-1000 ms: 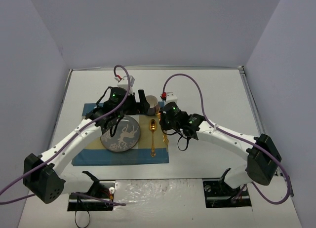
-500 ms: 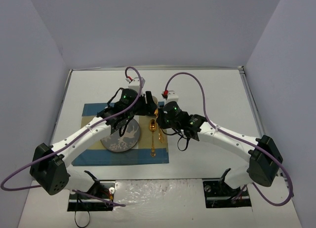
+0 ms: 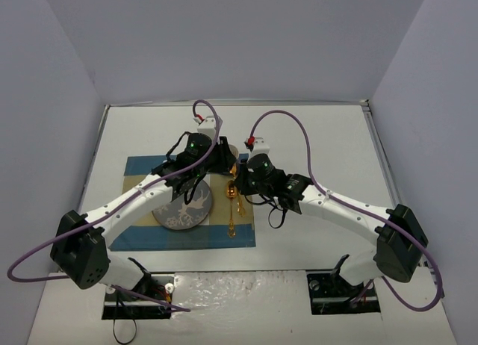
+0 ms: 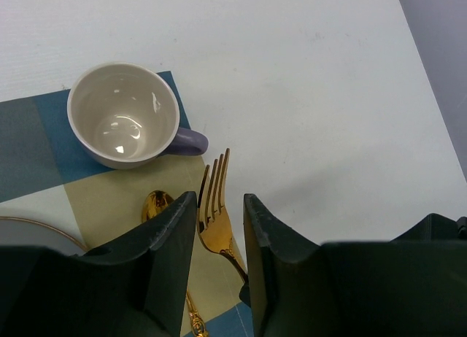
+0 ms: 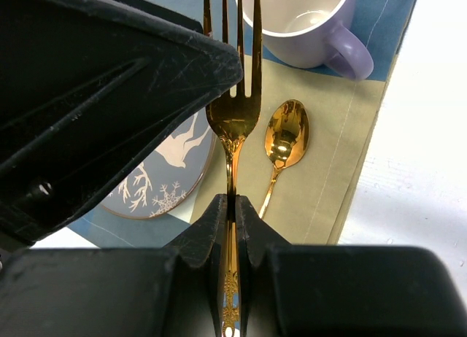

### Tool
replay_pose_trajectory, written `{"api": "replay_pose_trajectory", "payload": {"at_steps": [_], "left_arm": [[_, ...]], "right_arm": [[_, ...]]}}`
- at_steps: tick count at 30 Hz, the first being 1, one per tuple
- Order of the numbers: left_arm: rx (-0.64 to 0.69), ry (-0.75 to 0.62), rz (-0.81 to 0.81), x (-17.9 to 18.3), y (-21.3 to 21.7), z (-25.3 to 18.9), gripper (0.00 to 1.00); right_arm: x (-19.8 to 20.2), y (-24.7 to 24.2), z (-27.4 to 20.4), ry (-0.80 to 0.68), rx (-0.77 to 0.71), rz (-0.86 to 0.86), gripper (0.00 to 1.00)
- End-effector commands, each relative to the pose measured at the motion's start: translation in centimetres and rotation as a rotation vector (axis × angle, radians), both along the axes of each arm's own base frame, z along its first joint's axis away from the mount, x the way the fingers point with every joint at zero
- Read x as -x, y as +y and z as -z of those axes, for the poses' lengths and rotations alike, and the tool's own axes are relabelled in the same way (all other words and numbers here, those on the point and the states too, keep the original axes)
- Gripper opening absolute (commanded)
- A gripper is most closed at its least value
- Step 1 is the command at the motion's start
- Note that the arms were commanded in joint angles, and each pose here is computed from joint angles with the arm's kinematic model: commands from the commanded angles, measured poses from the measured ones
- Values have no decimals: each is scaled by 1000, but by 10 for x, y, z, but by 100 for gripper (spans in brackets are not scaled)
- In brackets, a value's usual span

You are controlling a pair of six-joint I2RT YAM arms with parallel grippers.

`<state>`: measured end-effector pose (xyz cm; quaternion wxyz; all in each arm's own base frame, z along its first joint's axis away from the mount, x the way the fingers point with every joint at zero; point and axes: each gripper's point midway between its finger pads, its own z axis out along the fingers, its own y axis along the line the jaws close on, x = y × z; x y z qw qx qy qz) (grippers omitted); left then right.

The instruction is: Set the dinner table for one person

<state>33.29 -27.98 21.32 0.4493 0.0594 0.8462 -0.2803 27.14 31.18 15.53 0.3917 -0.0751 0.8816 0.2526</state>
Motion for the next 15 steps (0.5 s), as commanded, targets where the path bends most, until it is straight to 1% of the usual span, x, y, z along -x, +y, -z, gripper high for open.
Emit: {"api": "replay_pose_trajectory", "payload": {"at_steps": [1,2,9,12,15], "left_arm": [[88,-134,17,-13,-13,-53,26],[86,-135,20,-13,-13,-52,24],[68,-133,19,-13,-12,-48,23],[45,-129,8,-15,-9,-44,24],[25,-126,-4,-16,-6,-41,28]], "right_arm": [[-3,13,-32,-59,-109,-5,0],[-3,13,-32,-58,-113,-8,0],[-2,15,-33,-56,-119,-13,0],[-3,15,-32,-55,-120,-13,0],[-3,15,-31,-55,-118,-10,0]]}}
